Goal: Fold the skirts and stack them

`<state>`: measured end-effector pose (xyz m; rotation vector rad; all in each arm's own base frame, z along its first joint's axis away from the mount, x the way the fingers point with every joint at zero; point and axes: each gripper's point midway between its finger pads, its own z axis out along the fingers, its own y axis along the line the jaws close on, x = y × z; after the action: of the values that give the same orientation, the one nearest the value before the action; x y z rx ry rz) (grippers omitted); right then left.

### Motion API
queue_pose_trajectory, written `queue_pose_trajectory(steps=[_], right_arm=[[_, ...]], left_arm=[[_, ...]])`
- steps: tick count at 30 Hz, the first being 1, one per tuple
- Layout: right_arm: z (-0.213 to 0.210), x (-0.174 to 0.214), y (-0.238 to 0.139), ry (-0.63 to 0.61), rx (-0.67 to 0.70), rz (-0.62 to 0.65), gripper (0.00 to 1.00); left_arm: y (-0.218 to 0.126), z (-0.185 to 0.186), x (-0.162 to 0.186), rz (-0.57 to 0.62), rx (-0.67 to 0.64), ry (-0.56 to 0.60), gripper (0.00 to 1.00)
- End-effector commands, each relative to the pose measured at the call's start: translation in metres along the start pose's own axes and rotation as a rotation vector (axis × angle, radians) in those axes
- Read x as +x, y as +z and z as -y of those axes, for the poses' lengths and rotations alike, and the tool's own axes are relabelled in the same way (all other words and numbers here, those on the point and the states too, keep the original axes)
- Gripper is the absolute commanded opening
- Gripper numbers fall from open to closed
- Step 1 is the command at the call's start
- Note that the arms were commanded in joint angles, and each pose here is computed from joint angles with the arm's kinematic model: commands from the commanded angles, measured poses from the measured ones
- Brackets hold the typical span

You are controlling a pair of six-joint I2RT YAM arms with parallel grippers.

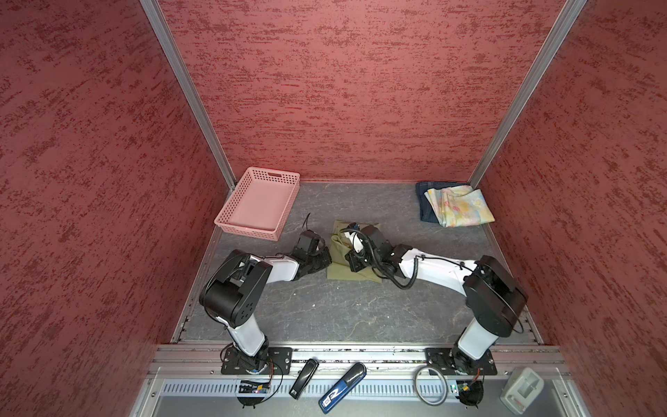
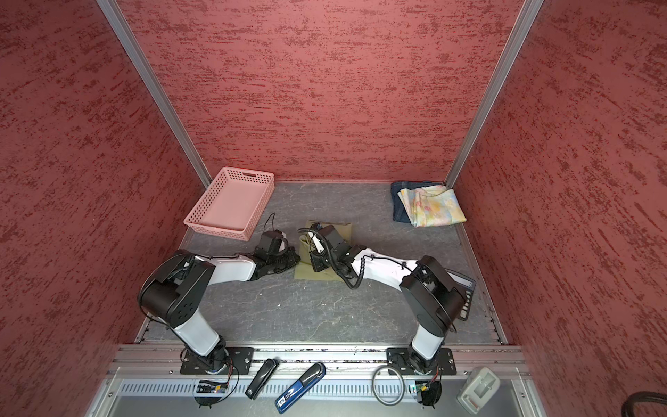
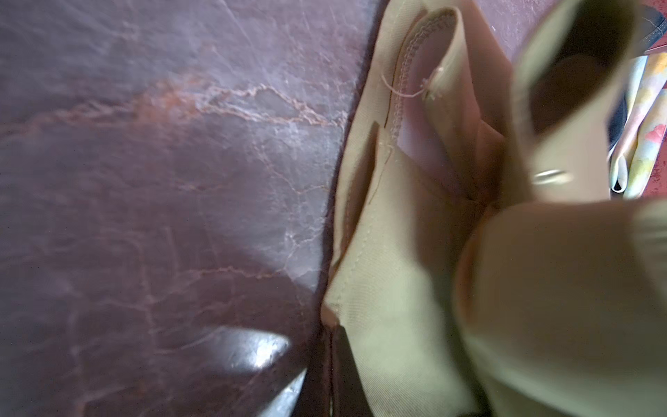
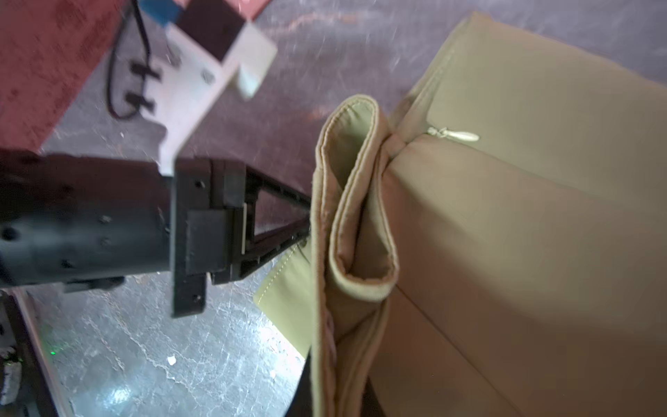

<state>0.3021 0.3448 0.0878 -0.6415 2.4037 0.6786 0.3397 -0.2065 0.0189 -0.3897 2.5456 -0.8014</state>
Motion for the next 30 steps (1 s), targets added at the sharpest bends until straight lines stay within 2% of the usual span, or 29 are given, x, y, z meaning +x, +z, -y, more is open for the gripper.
queue_pose_trajectory(steps=[1,2,3,5,7,8,9,11,12,16,19,21,26,30], right_arm=[[-0.013,-0.002,0.006,-0.026,-0.013,-0.017,0.00],[-0.013,0.001,0.007,-0.023,-0.014,-0.023,0.00],[-0.013,0.002,0.007,-0.017,-0.013,-0.025,0.07],[-0.016,-0.006,-0.001,-0.020,-0.018,0.001,0.26],[-0.021,-0.027,-0.021,-0.028,-0.019,0.064,0.55],[-0.022,-0.039,-0.031,-0.028,-0.021,0.100,0.65],[-0.022,-0.051,-0.044,-0.021,-0.027,0.137,0.75],[-0.014,-0.072,-0.066,0.023,-0.037,0.202,0.85],[-0.005,-0.080,-0.075,0.064,-0.036,0.232,0.88],[0.054,-0.085,-0.093,0.295,-0.019,0.292,0.93],[0.088,-0.070,-0.086,0.393,0.015,0.270,0.96],[0.108,-0.062,-0.075,0.447,0.028,0.239,0.99],[0.137,-0.054,-0.045,0.519,-0.013,0.177,0.99],[0.148,-0.047,-0.026,0.572,-0.054,0.161,0.99]], left_arm=[[0.004,-0.025,0.023,-0.083,-0.087,-0.023,0.02],[0.003,-0.025,0.022,-0.080,-0.085,-0.023,0.02],[0.002,-0.025,0.022,-0.078,-0.085,-0.023,0.02],[-0.002,-0.025,0.018,-0.073,-0.080,-0.030,0.02],[-0.010,-0.023,0.011,-0.056,-0.074,-0.030,0.03],[-0.016,-0.024,0.007,-0.050,-0.075,-0.030,0.05],[-0.023,-0.023,0.002,-0.037,-0.073,-0.030,0.09],[-0.039,-0.023,-0.009,-0.003,-0.074,-0.030,0.24],[-0.048,-0.023,-0.014,0.012,-0.076,-0.029,0.32],[-0.087,-0.017,-0.033,0.101,-0.086,0.006,0.44],[-0.104,-0.003,-0.039,0.146,-0.045,0.047,0.51],[-0.109,0.016,-0.037,0.158,0.007,0.120,0.56],[-0.095,0.072,-0.019,0.094,0.152,0.352,0.63],[-0.066,0.087,-0.006,0.018,0.146,0.465,0.64]])
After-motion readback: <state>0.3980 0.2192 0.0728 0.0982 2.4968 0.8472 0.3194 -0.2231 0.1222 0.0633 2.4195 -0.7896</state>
